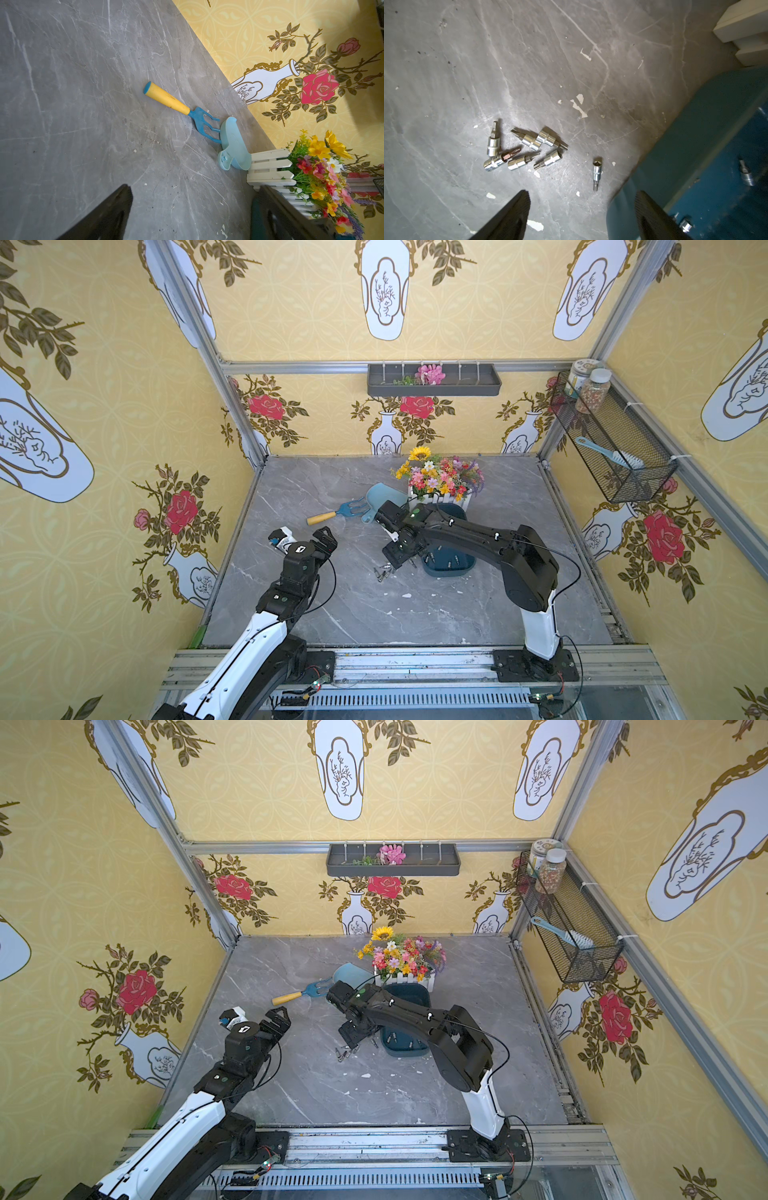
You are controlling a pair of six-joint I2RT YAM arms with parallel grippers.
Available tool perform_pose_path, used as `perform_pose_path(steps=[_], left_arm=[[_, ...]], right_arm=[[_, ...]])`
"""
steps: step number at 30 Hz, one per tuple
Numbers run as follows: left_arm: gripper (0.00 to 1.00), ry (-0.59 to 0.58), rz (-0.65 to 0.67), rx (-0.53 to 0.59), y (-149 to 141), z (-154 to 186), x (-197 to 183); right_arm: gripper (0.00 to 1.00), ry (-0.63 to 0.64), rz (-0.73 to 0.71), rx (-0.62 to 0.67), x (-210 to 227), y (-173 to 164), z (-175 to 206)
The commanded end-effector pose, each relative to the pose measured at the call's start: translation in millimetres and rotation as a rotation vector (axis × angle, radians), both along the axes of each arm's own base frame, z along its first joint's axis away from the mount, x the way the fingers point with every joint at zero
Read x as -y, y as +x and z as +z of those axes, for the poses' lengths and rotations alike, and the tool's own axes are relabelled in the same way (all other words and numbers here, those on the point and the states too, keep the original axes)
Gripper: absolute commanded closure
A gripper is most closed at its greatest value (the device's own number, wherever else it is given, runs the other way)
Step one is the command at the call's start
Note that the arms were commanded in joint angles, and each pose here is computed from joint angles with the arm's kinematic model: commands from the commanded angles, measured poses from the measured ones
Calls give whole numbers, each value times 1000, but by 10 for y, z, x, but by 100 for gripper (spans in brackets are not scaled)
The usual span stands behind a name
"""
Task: Put the bit on the desktop into the storage box
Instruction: Pick up the screwdriver bit from the center of the board.
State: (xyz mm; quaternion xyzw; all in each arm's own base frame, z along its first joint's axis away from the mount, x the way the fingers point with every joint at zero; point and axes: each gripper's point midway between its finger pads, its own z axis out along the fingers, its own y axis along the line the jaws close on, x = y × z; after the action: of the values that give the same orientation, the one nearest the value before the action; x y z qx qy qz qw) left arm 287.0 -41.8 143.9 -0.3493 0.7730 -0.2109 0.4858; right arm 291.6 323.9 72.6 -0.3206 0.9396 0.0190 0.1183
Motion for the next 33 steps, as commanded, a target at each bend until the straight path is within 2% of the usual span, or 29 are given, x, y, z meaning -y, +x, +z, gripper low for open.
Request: perform_pose_path(steps=[1,10,14,25,33], left_arm=[[0,7,2,-8,-1,-21,-7],[0,8,1,-12,33,-17,2],[0,8,-2,-15,47,-22,11],[0,7,-5,-21,49,-38,19],[0,7,3,-17,24,-42,-6]], right_arm=[[24,14,-25,-26,12,12,-75],[38,-7,-75,-81,207,26,-291],[47,-30,-86,-99,281,3,-370],[56,-59,-88,-130,290,-7,-543],[69,-62,-86,-148,259,-12,-644]])
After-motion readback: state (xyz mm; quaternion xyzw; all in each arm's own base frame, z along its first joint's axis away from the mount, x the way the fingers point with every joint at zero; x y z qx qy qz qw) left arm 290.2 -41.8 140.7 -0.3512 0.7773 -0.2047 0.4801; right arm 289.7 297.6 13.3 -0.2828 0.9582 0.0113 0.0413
